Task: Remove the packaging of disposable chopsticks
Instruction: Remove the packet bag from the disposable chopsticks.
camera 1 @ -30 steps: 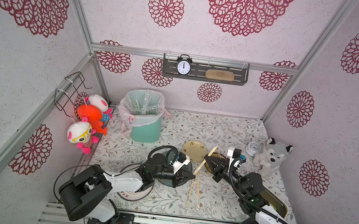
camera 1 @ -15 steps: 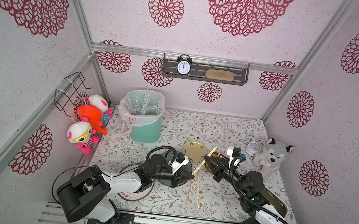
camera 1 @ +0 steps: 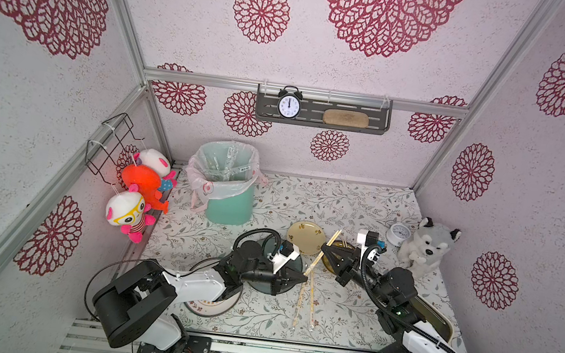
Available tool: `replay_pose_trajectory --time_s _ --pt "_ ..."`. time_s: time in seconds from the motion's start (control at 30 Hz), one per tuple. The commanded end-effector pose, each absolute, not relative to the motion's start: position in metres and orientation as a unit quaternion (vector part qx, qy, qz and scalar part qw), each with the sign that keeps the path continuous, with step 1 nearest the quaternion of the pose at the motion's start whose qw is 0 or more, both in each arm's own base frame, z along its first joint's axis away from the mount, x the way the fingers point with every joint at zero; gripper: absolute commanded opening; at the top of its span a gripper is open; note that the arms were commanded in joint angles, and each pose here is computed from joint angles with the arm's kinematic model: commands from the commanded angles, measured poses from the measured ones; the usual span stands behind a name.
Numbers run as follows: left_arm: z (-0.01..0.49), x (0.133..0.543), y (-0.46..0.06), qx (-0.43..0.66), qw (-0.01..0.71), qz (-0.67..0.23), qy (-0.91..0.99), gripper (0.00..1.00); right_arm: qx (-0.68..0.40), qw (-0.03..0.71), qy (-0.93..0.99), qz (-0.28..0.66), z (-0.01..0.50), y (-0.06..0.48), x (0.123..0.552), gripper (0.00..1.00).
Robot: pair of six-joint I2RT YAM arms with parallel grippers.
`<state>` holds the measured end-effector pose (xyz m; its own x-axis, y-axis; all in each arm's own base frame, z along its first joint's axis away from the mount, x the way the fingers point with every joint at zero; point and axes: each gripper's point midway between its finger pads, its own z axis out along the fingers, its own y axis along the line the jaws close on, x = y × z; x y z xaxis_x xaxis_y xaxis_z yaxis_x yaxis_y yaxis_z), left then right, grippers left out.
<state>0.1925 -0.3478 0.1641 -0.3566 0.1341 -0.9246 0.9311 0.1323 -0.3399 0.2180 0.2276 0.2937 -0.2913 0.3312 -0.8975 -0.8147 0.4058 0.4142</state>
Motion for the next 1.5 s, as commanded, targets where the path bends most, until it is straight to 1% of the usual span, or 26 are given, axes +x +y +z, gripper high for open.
replay_pose_trajectory --time_s 0.0,0.2,0.4,0.8,0.9,1.0,1.07,1.1,1.13,1.17,1.2,1.23,1.27,1.3,1.37,1.4,1.47 --pt "0.109 0.18 -0.336 0.406 0.301 -0.495 0.707 0.0 -0.199 0.682 0.493 0.503 0.383 0.203 0.203 0.0" --pt "0.1 0.176 -0.337 0.408 0.282 -0.497 0.712 0.0 -0.198 0.693 0.483 0.498 0.389 0.197 0.197 0.0" --pt "0.106 0.181 -0.338 0.405 0.296 -0.493 0.711 0.0 -0.204 0.682 0.489 0.504 0.383 0.202 0.198 0.0" --pt "0.104 0.182 -0.341 0.408 0.287 -0.493 0.713 0.0 -0.203 0.679 0.495 0.502 0.372 0.204 0.201 0.0" --pt "0.103 0.183 -0.341 0.407 0.287 -0.489 0.716 0.0 -0.207 0.685 0.48 0.507 0.375 0.202 0.195 0.0" --pt "0.101 0.195 -0.338 0.391 0.303 -0.47 0.731 0.0 -0.202 0.692 0.477 0.503 0.379 0.197 0.192 0.0" --pt "0.115 0.208 -0.335 0.371 0.339 -0.467 0.727 0.0 -0.198 0.687 0.492 0.497 0.375 0.197 0.196 0.0" --pt "0.125 0.212 -0.334 0.368 0.354 -0.471 0.719 0.15 -0.201 0.681 0.498 0.499 0.371 0.199 0.196 0.0" --pt "0.137 0.215 -0.334 0.369 0.367 -0.477 0.709 0.34 -0.208 0.673 0.501 0.503 0.366 0.203 0.195 0.0" --pt "0.149 0.217 -0.333 0.37 0.38 -0.478 0.7 0.37 -0.207 0.667 0.506 0.506 0.361 0.204 0.197 0.0" --pt "0.161 0.218 -0.334 0.377 0.392 -0.477 0.69 0.37 -0.207 0.661 0.51 0.511 0.356 0.206 0.197 0.0" --pt "0.172 0.218 -0.335 0.386 0.395 -0.474 0.686 0.41 -0.21 0.656 0.511 0.514 0.352 0.207 0.197 0.0" --pt "0.179 0.219 -0.336 0.392 0.396 -0.468 0.686 0.48 -0.21 0.651 0.516 0.516 0.348 0.209 0.198 0.0" --pt "0.188 0.225 -0.334 0.395 0.408 -0.451 0.688 0.58 -0.212 0.647 0.52 0.516 0.344 0.21 0.198 0.0" --pt "0.213 0.234 -0.33 0.385 0.452 -0.437 0.675 0.75 -0.215 0.642 0.523 0.518 0.339 0.211 0.197 0.0" --pt "0.227 0.237 -0.328 0.384 0.474 -0.431 0.665 0.82 -0.212 0.642 0.525 0.518 0.337 0.21 0.197 0.0" --pt "0.249 0.237 -0.33 0.391 0.491 -0.432 0.648 0.91 -0.211 0.643 0.524 0.517 0.335 0.209 0.195 0.0"
